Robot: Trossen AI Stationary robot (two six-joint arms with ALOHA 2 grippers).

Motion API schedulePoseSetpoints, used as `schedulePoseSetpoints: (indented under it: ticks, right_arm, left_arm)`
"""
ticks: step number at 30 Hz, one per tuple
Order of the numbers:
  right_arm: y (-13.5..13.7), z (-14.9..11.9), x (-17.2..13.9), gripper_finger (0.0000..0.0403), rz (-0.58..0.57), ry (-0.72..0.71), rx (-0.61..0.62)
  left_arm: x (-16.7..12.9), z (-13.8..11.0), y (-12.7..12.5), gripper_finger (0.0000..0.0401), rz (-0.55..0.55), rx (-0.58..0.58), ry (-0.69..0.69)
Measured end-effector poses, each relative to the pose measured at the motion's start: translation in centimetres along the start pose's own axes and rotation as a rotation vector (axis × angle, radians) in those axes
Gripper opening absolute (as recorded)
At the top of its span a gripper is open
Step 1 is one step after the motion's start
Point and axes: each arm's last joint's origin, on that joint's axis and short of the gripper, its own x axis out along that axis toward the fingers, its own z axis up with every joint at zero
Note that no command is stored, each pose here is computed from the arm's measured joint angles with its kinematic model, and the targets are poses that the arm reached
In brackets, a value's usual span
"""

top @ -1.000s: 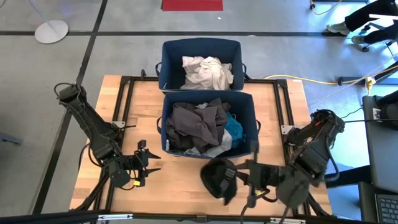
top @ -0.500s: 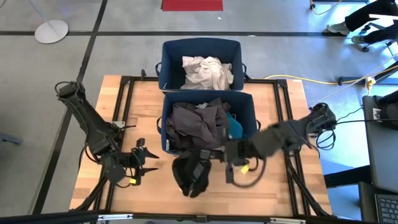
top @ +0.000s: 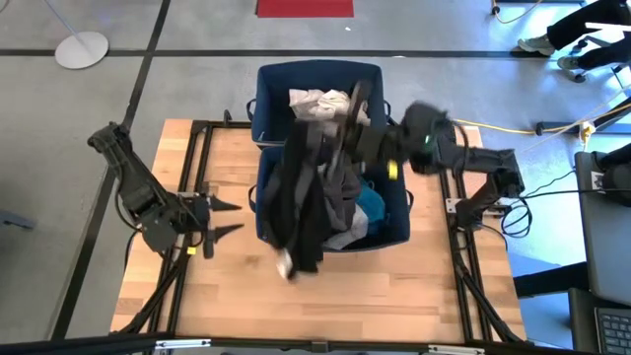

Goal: Sort clothes
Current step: Put the black boxer into the top blue laundry bin

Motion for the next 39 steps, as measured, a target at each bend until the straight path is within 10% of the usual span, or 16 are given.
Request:
schedulePoseSetpoints:
  ticks: [8,18,39]
  right_arm:
    - [-9.5,-4.6,-0.8,0.0012,-0.381,0.076,-0.159]
    - [-18.6,-10.6,-4.6,0.0012,-0.588,0.331,-0.181]
    - [-15.4,-19.5,-6.7,0.0012,-0.058,0.861,0.28]
  left_arm:
    - [0.4,0.5,1.1,0.0202,0.1,0.077,-0.027]
    - [1.6,0.9,2.4,0.0202,0.262,0.175,-0.022]
    - [4.2,1.3,5.7,0.0202,0.366,0.159,0.096]
